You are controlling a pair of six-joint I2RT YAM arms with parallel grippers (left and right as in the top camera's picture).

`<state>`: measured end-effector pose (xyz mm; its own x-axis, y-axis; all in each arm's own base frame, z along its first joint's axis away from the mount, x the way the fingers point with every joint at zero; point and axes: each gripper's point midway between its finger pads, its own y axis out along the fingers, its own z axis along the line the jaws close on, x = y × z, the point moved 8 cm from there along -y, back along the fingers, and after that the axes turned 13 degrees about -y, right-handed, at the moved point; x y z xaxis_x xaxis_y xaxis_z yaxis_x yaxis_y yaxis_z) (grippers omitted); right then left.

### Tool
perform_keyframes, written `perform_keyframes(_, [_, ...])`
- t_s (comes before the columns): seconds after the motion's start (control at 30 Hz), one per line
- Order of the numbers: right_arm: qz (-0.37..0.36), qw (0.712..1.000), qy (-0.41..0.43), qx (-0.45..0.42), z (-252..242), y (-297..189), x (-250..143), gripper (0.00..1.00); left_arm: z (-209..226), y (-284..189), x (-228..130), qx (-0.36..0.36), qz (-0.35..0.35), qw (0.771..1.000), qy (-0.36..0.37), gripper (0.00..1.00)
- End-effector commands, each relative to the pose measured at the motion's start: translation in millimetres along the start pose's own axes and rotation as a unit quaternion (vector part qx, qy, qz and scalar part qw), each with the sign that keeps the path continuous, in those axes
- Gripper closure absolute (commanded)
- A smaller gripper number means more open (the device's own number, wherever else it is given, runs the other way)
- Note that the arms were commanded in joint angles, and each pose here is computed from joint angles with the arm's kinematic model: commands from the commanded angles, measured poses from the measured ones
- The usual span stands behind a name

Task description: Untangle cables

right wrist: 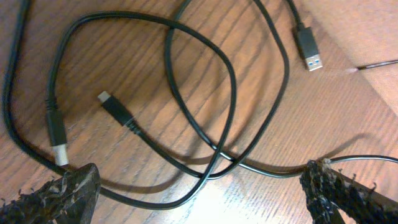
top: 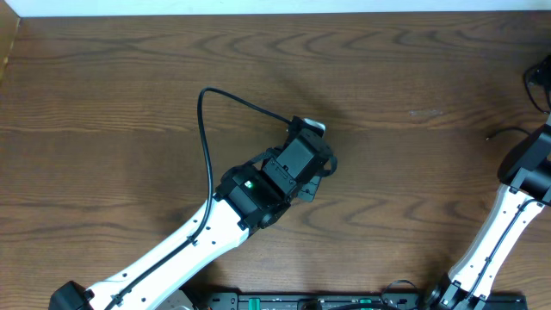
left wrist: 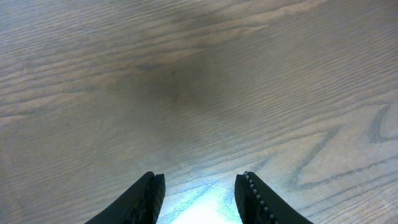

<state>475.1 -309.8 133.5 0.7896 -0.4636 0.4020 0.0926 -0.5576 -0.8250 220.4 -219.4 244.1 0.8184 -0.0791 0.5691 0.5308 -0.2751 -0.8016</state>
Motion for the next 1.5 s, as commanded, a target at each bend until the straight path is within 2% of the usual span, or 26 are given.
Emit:
perform_keyframes(0.0, [-0.004, 0.998, -0.015, 0.054, 14.5, -1.8, 1.6, 0.01, -3.2, -2.2, 4.3, -0.003, -0.005, 1.0, -0.005, 0.58])
perform_keyframes(0.1, [-0.007, 0.986, -0.053, 0.156, 32.6, -6.4, 0.4, 0.01, -3.2, -2.2, 4.3, -0.003, -0.005, 1.0, -0.004, 0.58])
perform_keyframes(0.2, [-0.006, 0.979, -0.053, 0.195, 36.5, -15.9, 0.3, 0.01, -3.2, -2.2, 4.3, -0.003, -0.005, 1.0, -0.003, 0.58])
perform_keyframes(0.37, [-0.001, 0.991, -0.01, 0.133, 10.9, -37.7, 2.7, 0.01, -1.9, -2.3, 5.2, 0.003, -0.01, 1.0, 0.004, 0.57])
perform_keyframes(0.5, [-0.004, 0.996, -0.008, 0.086, -10.5, -61.0, 3.6, 0.01, 1.6, -2.6, 9.4, 0.024, -0.03, 0.999, 0.003, 0.56])
perform_keyframes(0.53, [-0.006, 0.996, -0.015, 0.085, -13.7, -67.3, 3.5, 0.01, 1.1, -2.7, 10.5, 0.023, -0.034, 0.999, 0.002, 0.49])
perform_keyframes(0.67, [-0.012, 0.996, -0.03, 0.083, -26.2, -91.8, 3.0, 0.01, -1.1, -2.9, 13.9, 0.017, -0.044, 0.999, -0.001, 0.33])
perform_keyframes(0.7, [-0.012, 0.996, -0.029, 0.084, -29.2, -98.1, 2.1, 0.01, -0.6, -3.0, 15.1, 0.021, -0.049, 0.999, -0.002, 0.21])
perform_keyframes(0.73, [-0.01, 0.996, -0.019, 0.084, -33.0, -105.5, 0.9, 0.01, 1.1, -3.4, 16.3, 0.03, -0.055, 0.998, -0.002, 0.15])
perform_keyframes(0.83, [-0.012, 0.996, -0.003, 0.084, -42.4, -125.6, -1.7, 0.01, 5.1, -5.3, 19.2, 0.047, -0.07, 0.996, -0.005, 0.12])
perform_keyframes(1.13, [-0.008, 0.995, 0.039, 0.086, -69.2, -183.1, -17.8, 0.01, 14.1, -33.4, 25.8, 0.037, -0.104, 0.994, -0.02, 0.06])
perform_keyframes(1.3, [0.013, 0.995, 0.017, 0.096, -59.6, -199.3, -30.1, 0.01, 41.3, -52.1, 34.5, 0.055, -0.123, 0.989, -0.055, 0.06])
perform_keyframes(1.47, [0.01, 0.994, -0.027, 0.106, -29.1, -224.7, -39.2, 0.02, 77.4, -70.7, 36.3, 0.092, -0.13, 0.983, -0.094, 0.06])
